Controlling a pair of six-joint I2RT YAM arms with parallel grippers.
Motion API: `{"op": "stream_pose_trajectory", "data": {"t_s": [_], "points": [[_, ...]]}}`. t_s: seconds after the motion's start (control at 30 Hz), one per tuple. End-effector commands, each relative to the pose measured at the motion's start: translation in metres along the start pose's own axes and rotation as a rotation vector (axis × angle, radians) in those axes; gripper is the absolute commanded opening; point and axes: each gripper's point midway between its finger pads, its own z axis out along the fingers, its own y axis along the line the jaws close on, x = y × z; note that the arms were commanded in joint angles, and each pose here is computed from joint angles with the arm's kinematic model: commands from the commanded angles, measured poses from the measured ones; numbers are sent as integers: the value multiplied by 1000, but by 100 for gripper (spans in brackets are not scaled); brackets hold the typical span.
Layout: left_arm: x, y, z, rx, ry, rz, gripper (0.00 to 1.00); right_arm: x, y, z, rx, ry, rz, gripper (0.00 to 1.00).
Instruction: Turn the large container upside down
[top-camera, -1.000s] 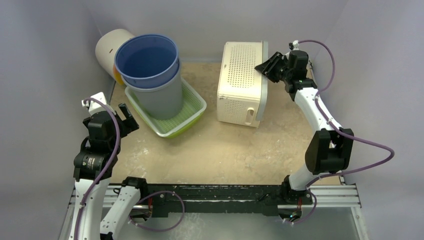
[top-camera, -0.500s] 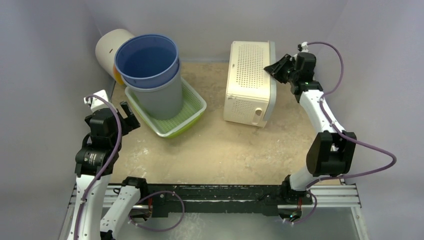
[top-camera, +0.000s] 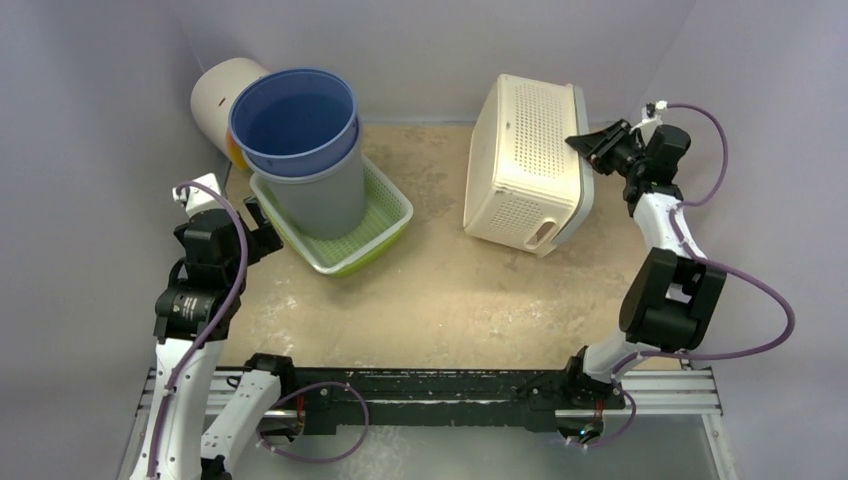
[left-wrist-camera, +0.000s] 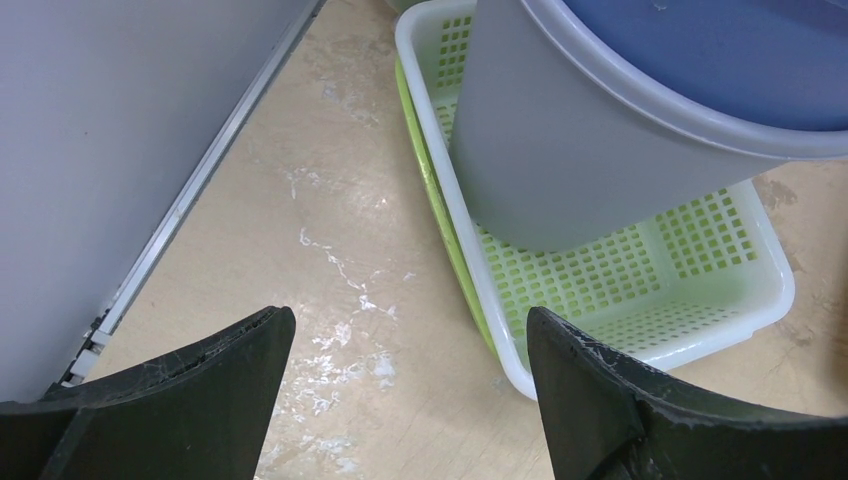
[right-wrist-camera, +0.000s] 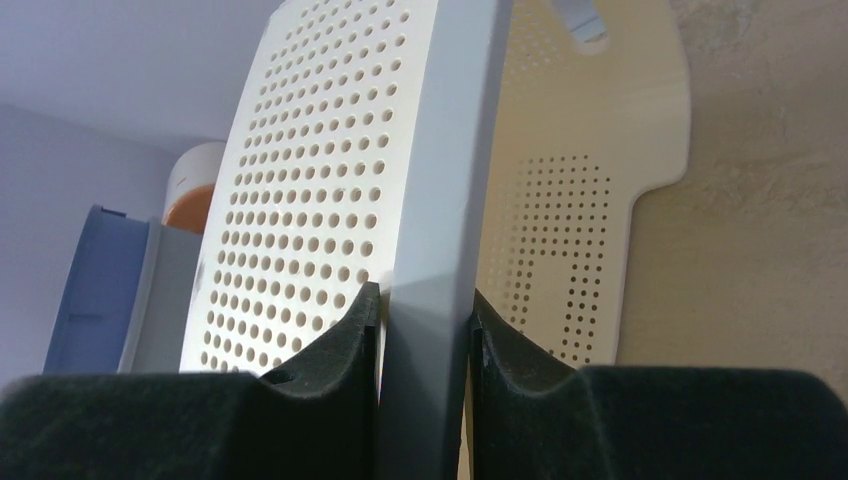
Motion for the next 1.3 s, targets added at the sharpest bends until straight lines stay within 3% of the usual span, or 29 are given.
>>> {"op": "stream_pose_trajectory", "data": {"t_s": [0.0, 0.17, 0.3, 0.73, 1.07, 1.17, 1.27], "points": [[-14, -13, 8, 38, -42, -24, 87, 118, -136, -14, 406, 340, 42, 0], [-15, -15, 10, 40, -42, -23, 87, 119, -182, -42, 694, 297, 64, 0], [-11, -14, 12, 32, -33, -11, 87, 109, -202, -62, 797, 230, 93, 0], [-6, -16, 23, 25, -18, 2, 87, 94, -241, -62, 881, 245, 57, 0], [-7, -25, 34, 40, -12, -2, 87, 90, -234, -68, 884, 221, 45, 0], [-7, -27, 37, 43, -12, -4, 87, 87, -221, -72, 875, 223, 25, 15], [-8, -29, 39, 47, -13, -7, 87, 86, -200, -76, 861, 226, -23, 22]]}}
